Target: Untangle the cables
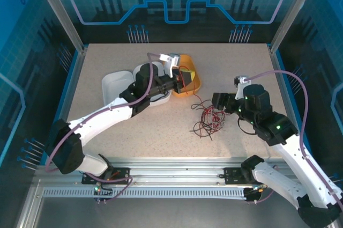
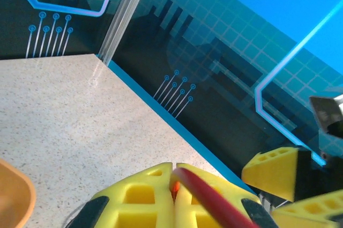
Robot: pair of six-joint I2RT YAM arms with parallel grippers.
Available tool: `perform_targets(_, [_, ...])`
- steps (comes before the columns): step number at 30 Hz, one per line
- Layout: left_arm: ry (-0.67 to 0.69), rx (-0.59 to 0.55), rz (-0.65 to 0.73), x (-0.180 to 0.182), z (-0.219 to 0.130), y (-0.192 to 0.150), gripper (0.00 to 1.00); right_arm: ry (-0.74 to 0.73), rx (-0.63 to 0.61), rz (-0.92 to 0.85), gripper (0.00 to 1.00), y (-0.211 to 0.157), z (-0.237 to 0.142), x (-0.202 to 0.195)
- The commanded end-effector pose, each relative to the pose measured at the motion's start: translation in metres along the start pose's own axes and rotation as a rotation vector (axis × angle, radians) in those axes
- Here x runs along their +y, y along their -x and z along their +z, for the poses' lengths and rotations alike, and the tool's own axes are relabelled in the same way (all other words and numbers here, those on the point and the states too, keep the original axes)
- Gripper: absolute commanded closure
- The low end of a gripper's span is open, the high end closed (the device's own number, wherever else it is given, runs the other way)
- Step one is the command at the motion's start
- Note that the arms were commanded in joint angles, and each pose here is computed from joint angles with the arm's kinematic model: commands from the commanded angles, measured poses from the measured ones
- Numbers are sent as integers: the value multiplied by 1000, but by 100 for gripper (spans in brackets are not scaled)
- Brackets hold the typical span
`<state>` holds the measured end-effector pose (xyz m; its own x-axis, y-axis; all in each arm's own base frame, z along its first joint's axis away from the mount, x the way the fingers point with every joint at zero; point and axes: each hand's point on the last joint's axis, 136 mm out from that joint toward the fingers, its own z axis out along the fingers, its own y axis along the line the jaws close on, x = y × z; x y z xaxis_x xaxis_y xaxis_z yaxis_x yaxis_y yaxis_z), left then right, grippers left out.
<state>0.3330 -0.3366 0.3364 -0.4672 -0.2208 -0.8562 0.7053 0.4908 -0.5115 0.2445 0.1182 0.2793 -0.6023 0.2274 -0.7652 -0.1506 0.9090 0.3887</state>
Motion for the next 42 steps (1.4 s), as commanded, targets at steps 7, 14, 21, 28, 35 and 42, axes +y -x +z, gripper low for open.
perform_targets(7, [-30, 29, 37, -27, -27, 23, 100, -178, 201, 140, 31, -64, 39, -60])
perform_targets(14, [-32, 33, 15, -29, -32, 22, 100, -108, 353, 123, 35, -110, 80, -47])
perform_targets(21, [-15, 31, 3, -31, -44, 22, 100, -88, 426, 23, 27, -138, 111, -27])
perform_targets(28, [88, 11, 15, -17, -74, 30, 100, -68, 470, 9, 36, -148, 131, -15])
perform_targets(35, [394, -66, 42, 45, -141, 60, 100, -81, 467, 9, 48, -147, 133, -16])
perform_targets(42, [738, -77, 96, 114, -193, 74, 100, -86, 449, 12, 50, -142, 131, -15])
